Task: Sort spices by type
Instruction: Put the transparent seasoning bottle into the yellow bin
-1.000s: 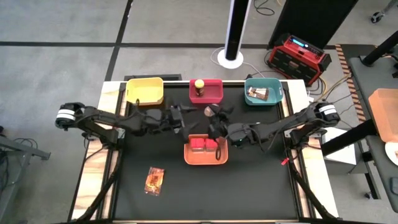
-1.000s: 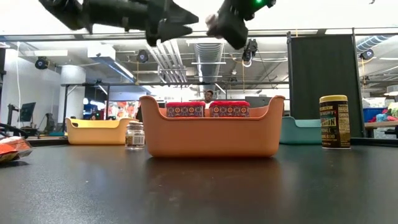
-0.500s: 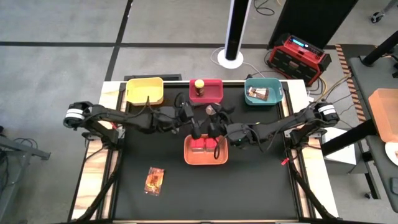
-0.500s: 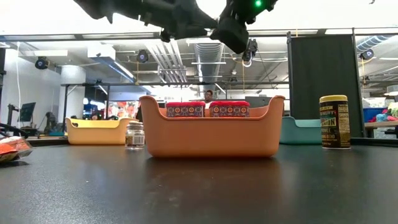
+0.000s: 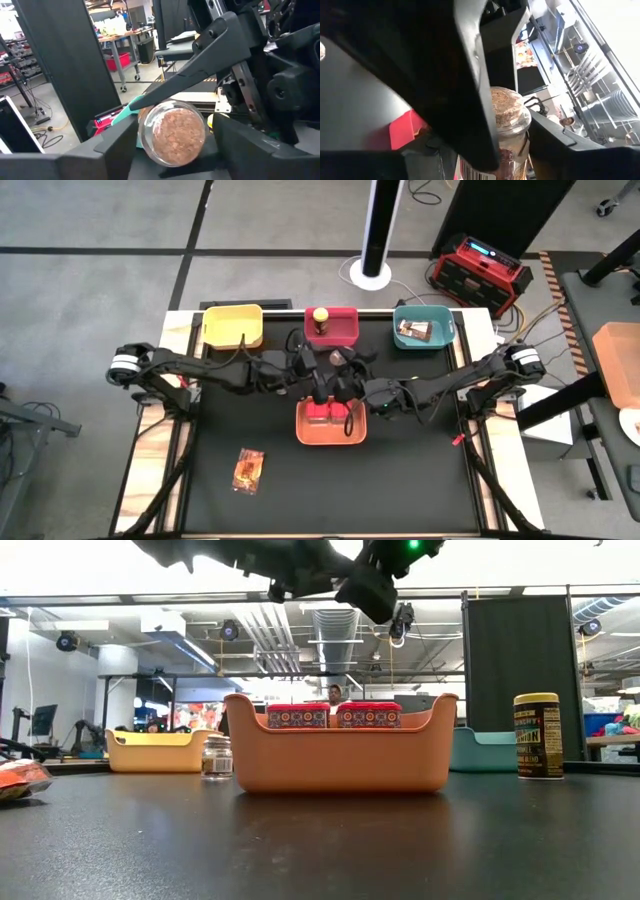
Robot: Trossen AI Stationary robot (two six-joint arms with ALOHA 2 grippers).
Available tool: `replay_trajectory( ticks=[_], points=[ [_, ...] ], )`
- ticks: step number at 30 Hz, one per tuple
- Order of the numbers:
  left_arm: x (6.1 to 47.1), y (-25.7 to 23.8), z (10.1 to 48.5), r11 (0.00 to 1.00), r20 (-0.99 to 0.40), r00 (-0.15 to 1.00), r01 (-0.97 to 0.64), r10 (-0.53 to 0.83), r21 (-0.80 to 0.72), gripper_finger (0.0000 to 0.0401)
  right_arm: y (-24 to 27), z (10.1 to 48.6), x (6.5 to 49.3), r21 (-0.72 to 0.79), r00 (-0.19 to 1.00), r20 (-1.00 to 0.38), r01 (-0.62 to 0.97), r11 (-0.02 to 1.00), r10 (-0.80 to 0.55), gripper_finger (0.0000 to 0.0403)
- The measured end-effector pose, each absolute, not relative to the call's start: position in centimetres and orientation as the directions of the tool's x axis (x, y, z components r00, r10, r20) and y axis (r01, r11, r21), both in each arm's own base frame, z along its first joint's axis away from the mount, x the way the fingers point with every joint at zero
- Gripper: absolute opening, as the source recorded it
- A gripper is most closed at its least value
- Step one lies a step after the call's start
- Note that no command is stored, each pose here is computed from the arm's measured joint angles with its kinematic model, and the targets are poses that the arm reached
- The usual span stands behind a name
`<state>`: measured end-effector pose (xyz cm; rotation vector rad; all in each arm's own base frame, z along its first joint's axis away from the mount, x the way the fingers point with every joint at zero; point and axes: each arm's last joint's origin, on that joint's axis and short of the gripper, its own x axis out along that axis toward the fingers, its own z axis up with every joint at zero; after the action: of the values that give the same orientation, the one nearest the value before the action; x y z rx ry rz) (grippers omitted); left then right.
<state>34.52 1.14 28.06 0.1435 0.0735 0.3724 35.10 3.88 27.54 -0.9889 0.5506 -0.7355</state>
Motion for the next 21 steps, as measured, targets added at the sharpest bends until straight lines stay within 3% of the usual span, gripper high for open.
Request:
replay_trajectory(
  ticks=[6,17,21],
  points=[
    [34.5,1.2,28.0,0.917,-0.047,0.926,-0.363,0.375,0.166,0.0155,3.9,27.6,35.1,-0.884,0.636,-0.086,0.307,0.353,-0.767,0.0176],
    [34.2,1.3,28.2,0.911,-0.065,0.918,-0.375,0.390,0.173,0.0154,3.9,27.7,35.1,-0.830,0.646,-0.087,0.374,0.414,-0.759,0.0179],
    [33.2,2.3,28.9,0.871,-0.103,0.879,-0.434,0.466,0.232,0.0154,3.8,28.3,35.0,-0.789,0.617,-0.072,0.446,0.423,-0.784,0.0255]
  ],
)
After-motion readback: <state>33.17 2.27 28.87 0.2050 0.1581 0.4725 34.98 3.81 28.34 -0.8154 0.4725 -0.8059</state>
